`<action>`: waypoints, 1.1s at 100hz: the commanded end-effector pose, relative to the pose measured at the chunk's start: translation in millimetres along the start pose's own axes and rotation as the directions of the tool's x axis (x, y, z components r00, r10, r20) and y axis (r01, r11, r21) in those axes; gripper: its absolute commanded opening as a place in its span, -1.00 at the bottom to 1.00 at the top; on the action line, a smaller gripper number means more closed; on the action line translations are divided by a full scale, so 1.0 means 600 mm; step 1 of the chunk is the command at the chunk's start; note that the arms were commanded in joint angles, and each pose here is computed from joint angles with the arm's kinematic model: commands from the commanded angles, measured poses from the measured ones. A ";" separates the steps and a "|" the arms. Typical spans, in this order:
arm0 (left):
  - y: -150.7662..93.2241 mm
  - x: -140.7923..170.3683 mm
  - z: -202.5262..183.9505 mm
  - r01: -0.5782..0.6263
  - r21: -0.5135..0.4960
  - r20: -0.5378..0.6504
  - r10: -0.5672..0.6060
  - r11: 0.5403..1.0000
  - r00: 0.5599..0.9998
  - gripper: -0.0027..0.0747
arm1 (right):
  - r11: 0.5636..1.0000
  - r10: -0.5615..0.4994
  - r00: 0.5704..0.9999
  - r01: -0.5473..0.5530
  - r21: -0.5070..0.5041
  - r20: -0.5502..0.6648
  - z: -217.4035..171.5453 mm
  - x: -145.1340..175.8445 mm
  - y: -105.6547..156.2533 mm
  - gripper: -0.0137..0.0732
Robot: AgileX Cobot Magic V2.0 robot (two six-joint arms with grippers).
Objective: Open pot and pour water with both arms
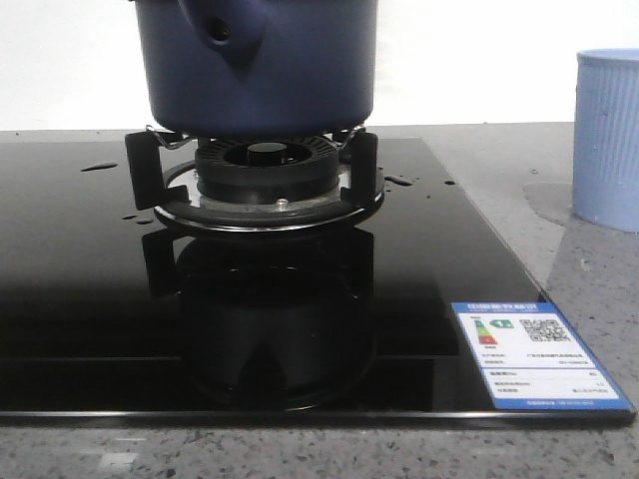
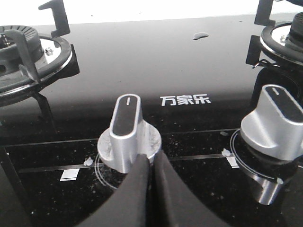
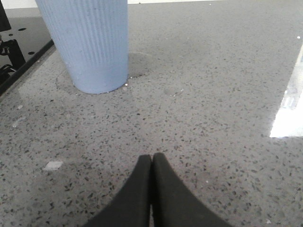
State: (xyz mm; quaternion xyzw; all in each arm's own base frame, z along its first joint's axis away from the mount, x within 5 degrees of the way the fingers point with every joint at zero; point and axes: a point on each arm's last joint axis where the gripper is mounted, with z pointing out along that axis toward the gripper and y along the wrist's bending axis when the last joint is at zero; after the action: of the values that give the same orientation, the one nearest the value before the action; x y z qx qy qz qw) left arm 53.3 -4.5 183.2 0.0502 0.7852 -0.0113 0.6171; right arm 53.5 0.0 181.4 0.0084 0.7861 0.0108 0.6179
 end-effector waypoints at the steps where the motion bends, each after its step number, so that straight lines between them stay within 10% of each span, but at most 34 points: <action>1: 0.000 0.010 0.003 0.012 -0.001 0.034 -0.012 1.000 0.999 -0.98 | 1.000 -0.003 1.000 0.003 0.005 0.006 0.003 0.011 -0.001 -0.85; 76: 0.000 0.010 0.003 0.012 -0.001 0.034 -0.012 1.000 0.999 -0.98 | 0.999 -0.038 0.999 0.038 0.016 0.012 0.003 0.010 -0.002 -0.85; 110: 0.000 0.008 0.003 -0.001 -0.006 0.047 0.001 1.000 0.999 -0.98 | 0.993 -0.114 0.952 0.112 0.023 0.284 -0.003 -0.031 0.001 -0.85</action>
State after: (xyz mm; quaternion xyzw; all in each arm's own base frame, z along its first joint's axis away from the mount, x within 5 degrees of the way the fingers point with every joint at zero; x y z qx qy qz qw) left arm 53.3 -4.4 183.1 0.0513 0.7851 -0.0096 0.6171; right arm 55.9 -0.8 196.0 -0.0225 0.7312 -0.0222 0.6814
